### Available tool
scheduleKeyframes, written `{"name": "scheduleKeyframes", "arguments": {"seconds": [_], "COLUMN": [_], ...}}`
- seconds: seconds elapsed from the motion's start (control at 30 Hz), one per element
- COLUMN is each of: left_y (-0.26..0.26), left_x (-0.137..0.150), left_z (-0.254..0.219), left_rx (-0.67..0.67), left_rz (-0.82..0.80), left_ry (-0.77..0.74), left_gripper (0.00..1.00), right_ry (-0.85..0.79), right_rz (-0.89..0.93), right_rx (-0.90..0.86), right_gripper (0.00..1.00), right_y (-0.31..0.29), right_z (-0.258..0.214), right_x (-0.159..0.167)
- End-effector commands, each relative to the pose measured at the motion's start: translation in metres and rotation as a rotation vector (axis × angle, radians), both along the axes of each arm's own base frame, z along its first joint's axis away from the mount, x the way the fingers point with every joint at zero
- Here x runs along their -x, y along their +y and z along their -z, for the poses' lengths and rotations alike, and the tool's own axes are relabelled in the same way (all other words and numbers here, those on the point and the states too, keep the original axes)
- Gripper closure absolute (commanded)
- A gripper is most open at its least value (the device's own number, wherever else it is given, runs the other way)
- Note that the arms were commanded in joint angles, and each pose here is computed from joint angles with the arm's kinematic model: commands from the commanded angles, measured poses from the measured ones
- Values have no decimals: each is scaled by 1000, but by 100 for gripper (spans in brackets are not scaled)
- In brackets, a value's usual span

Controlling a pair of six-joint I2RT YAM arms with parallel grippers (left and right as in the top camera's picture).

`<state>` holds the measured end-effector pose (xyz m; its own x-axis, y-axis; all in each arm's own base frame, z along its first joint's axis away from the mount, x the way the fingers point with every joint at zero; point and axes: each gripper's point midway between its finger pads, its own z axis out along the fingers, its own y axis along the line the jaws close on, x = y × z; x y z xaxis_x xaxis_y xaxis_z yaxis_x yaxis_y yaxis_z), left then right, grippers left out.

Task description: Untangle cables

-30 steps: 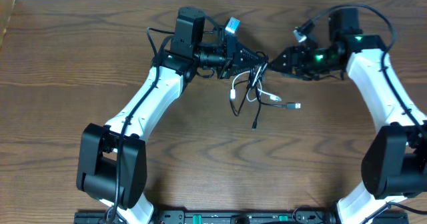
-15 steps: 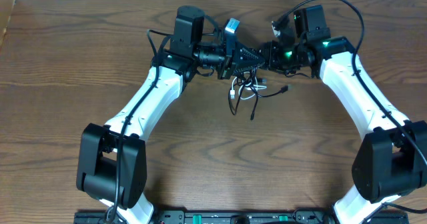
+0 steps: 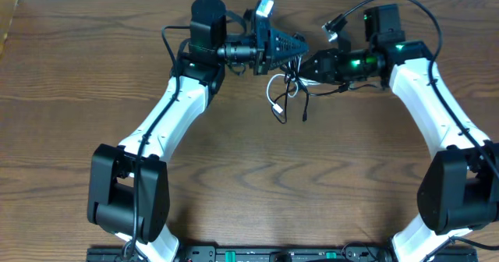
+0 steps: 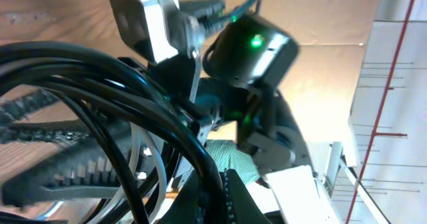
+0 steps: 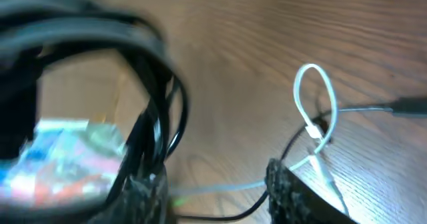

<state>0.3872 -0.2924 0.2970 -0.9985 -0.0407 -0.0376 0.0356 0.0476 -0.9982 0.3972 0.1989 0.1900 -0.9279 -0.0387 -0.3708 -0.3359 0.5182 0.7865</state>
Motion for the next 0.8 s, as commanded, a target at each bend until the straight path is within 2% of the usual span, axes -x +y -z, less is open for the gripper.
{"name": "scheduleKeyframes", "arguments": {"seconds": [0.0, 0.1, 0.3, 0.43, 0.67, 0.77], "left_y": [10, 10, 10, 10, 10, 10], "left_x": [-6, -11, -12, -12, -12, -12], "left_z": [-19, -19, -19, -19, -19, -19], "left_rx": [26, 28, 27, 28, 27, 28], "left_rz": [-41, -68, -75, -75, -76, -75], "left_ry": [23, 36, 36, 36, 36, 36], "left_gripper": [93, 93, 92, 93, 93, 92], "right_ry": [-182, -207, -216, -171, -178, -190], "right_rz": [-151, -149, -130, -99, -162, -163], "right_rx": [-182, -215, -199, -51, 63, 146], "right_gripper": [51, 45, 46, 47, 48, 54], "right_y": [-1, -11, -22, -24, -1, 3], "right_z": [-45, -51, -48, -21, -2, 9], "right_x": [11, 9, 6, 7, 18, 17]}}
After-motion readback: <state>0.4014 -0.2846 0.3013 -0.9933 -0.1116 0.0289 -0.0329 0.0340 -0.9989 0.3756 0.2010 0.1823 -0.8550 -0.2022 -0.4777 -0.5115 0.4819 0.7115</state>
